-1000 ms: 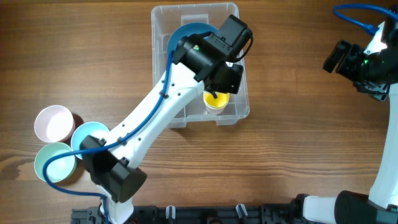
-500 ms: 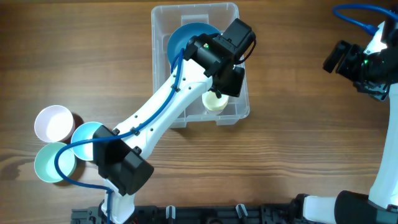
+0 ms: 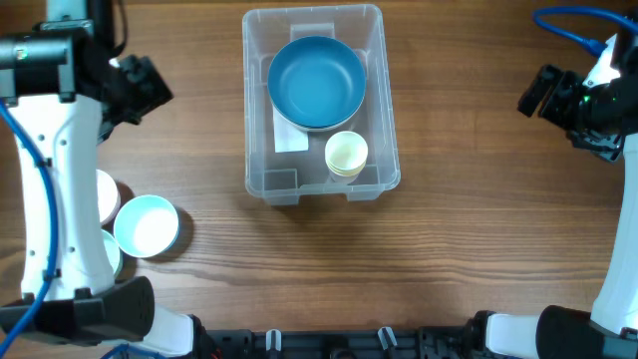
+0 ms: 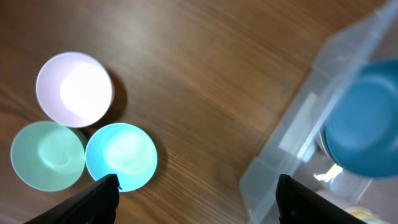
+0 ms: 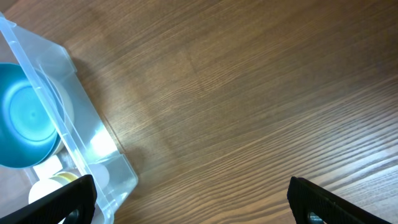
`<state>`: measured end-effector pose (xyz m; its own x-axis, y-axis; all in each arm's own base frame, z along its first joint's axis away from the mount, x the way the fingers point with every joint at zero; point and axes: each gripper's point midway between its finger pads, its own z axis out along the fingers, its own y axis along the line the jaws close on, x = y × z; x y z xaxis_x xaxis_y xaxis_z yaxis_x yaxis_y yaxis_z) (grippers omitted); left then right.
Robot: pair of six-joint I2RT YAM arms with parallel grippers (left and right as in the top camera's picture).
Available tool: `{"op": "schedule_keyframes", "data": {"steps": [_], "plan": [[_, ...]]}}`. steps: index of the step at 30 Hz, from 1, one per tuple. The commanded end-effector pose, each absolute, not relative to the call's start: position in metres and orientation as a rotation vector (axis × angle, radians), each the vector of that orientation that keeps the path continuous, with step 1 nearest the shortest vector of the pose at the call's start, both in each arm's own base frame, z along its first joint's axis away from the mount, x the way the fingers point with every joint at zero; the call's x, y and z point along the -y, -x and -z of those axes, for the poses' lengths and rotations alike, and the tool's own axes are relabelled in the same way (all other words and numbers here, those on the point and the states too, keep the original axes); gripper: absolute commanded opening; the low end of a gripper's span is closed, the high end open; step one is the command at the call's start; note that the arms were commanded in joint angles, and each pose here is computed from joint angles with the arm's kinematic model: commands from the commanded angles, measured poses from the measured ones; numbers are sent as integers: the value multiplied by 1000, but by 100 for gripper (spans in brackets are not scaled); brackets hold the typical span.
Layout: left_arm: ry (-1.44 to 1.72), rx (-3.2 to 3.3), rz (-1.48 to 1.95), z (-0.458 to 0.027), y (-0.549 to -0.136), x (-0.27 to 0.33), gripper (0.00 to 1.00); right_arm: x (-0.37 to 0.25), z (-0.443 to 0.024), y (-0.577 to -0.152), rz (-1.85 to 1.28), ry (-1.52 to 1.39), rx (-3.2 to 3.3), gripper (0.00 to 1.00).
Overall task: Pack container
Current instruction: 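Move the left gripper to the light blue cup and grasp it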
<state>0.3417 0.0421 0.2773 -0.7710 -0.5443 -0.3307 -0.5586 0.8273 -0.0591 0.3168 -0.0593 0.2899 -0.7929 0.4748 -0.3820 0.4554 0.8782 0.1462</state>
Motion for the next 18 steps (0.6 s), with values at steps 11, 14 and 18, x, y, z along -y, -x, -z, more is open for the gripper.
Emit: {"op": "schedule_keyframes", "data": {"steps": [11, 14, 18], "plan": [[1191, -2990, 43, -66, -278, -45, 86, 57, -292, -314, -66, -666, -2634, 100], [1205, -3018, 33, -40, -261, -42, 86, 57, -291, -314, -66, -666, -2634, 100], [1193, -2990, 15, -16, -257, -45, 88, 57, -291, -313, -66, -666, -2635, 100]]}}
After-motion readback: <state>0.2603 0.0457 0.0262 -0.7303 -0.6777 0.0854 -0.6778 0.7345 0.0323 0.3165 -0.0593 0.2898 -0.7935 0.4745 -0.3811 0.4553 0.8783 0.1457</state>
